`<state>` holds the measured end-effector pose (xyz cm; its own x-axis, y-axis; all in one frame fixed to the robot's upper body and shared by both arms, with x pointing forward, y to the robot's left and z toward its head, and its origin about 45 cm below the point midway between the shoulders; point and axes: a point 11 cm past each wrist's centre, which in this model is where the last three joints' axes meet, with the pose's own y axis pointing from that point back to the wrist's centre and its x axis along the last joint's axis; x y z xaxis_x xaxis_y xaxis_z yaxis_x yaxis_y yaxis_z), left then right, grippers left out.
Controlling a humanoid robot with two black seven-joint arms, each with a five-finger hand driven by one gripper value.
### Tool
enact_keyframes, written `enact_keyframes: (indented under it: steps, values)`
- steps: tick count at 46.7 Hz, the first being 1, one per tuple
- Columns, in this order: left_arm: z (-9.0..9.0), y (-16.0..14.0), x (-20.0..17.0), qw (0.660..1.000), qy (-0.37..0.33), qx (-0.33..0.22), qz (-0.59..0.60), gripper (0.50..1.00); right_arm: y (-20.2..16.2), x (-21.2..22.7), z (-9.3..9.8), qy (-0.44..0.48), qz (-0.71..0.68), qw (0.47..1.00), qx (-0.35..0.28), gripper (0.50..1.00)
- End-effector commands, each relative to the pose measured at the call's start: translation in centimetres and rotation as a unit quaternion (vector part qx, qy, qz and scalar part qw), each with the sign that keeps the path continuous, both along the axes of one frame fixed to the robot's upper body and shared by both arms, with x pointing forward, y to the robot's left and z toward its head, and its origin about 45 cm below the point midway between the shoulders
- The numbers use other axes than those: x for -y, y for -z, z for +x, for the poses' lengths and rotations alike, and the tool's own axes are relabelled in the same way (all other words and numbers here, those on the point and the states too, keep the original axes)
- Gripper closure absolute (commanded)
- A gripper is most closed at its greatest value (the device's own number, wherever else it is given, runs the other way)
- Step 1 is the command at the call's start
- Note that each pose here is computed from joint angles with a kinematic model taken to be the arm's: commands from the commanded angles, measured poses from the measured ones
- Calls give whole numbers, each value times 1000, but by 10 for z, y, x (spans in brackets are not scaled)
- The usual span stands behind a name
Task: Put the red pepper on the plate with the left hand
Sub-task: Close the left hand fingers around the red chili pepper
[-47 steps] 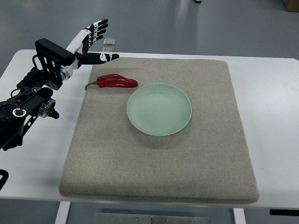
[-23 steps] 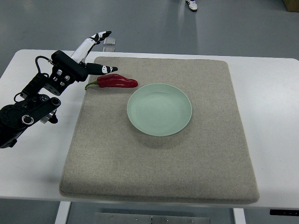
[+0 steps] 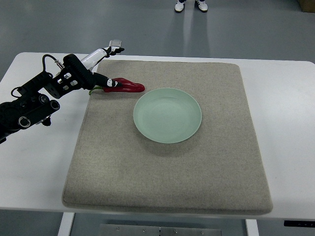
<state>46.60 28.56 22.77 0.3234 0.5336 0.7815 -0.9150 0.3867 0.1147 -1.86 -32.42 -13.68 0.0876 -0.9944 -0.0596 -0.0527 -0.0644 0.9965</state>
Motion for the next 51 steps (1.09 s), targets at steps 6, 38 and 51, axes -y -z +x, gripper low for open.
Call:
enact_keyframes:
  steps: [6, 38, 51]
  values:
    - [4, -9, 0, 999, 17, 8, 40, 632, 0, 0, 0, 0, 0, 1000, 0, 568]
    - [-3, 3, -1, 991, 54, 13, 124, 649, 0, 0, 0, 0, 0, 1000, 0, 568]
    - [-5, 7, 1, 990, 58, 11, 127, 690, 0, 0, 0, 0, 0, 1000, 0, 568]
